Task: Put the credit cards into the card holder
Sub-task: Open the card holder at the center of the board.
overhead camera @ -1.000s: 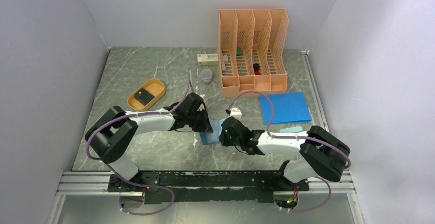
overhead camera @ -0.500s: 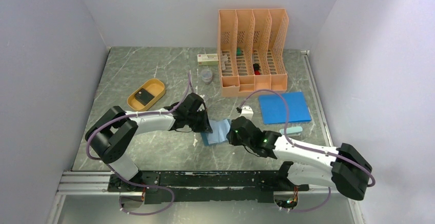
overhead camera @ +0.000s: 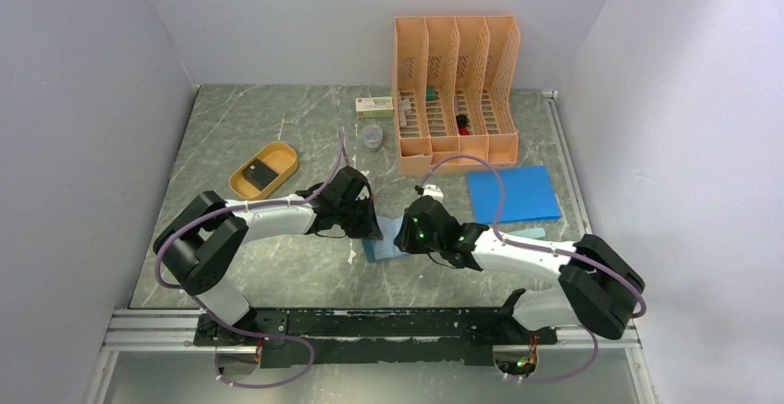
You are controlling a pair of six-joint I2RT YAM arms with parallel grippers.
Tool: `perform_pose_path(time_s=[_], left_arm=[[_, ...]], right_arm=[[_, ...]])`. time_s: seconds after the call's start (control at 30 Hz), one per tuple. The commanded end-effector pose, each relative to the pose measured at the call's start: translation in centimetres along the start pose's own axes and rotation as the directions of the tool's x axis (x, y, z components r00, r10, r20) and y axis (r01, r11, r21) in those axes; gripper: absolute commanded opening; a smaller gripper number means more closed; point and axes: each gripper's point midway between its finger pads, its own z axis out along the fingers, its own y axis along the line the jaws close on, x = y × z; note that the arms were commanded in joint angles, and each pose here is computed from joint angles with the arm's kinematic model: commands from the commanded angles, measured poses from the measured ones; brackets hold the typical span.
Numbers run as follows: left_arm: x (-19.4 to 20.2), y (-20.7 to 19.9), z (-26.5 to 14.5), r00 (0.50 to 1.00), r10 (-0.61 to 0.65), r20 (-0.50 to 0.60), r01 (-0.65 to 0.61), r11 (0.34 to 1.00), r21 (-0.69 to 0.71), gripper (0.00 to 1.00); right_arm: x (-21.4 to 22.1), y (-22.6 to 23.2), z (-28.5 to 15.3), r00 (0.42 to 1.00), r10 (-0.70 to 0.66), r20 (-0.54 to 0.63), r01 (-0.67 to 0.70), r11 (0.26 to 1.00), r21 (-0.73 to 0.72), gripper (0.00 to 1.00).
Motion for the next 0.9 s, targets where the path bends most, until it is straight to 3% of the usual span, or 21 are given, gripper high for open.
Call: perform_pose_path(time_s=[0.0, 0.5, 0.87], left_arm=[[-0.1, -0.2, -0.3, 1.000, 0.017, 0.001, -0.017, 1.000, 0.002, 0.05], [-2.4, -6.7, -1.8, 0.998, 0.051, 0.046, -0.062, 0.963, 0.262, 0.26], [-2.0, -6.1, -0.7, 0.998, 0.050, 0.036, -0.058, 0.963, 0.262, 0.31]], right_arm=[[0.6, -2.0, 1.3, 0.997, 0.066, -0.034, -0.065, 0.997, 0.037, 0.25], [1.7, -4.9, 2.0, 0.996, 0.078, -0.051, -0.073, 0.992, 0.104, 0.24], [1.5, -4.4, 2.1, 0.996, 0.073, -0.054, -0.069, 0.994, 0.087, 0.24]])
